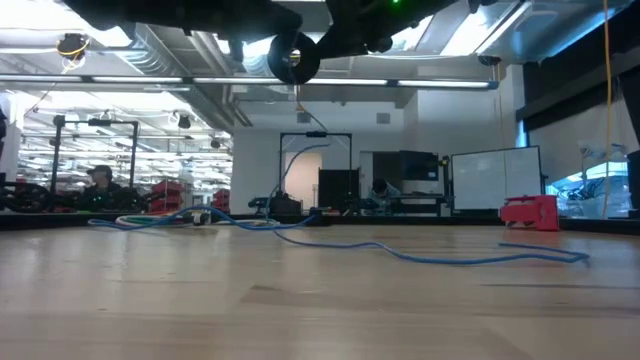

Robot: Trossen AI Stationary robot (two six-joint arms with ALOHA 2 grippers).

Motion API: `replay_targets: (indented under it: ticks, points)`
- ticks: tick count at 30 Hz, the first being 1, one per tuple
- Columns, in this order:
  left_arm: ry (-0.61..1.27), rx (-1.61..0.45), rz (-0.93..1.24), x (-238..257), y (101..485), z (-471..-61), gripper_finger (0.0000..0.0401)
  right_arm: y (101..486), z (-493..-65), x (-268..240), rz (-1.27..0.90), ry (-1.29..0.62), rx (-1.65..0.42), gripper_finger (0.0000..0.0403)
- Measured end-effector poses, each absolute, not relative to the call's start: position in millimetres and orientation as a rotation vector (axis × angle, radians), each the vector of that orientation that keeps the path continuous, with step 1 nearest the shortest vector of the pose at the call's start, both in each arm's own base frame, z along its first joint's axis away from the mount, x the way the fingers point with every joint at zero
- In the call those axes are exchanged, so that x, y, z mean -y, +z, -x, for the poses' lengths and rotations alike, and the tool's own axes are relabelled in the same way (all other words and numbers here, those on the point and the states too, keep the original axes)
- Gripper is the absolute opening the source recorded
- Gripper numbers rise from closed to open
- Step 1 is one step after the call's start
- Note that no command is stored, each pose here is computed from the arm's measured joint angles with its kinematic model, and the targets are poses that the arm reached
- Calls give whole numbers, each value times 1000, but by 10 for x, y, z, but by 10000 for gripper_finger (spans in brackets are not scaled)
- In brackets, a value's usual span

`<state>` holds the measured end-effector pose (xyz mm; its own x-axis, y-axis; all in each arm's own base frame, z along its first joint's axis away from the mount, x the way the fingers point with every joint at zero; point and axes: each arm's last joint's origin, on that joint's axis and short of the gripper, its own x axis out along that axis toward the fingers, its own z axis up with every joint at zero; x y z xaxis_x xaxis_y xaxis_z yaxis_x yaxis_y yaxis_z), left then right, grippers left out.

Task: Coil cords
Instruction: Coil the blue wire onto the black spool

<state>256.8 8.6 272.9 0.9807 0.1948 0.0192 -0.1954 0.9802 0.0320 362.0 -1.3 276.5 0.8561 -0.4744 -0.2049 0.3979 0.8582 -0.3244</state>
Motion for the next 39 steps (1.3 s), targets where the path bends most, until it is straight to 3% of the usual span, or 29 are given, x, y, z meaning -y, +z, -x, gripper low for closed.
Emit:
replay_targets:
  ticks: [9, 17, 29, 39]
  points:
    - [203, 55, -163, -73, 2765, -2658, 6, 2782, -3621, 16, 266, -468, -264, 1]
    - [168, -89, -256, 0, 2864, -2757, 10, 2774, -3624, 10, 268, -459, -269, 1]
    - [162, -155, -282, 14, 2807, -2772, 127, 2794, -3630, 8, 260, -460, -250, 1]
    - [130, -256, -298, 99, 2590, -2877, 141, 2823, -3631, 10, 258, -471, -224, 1]
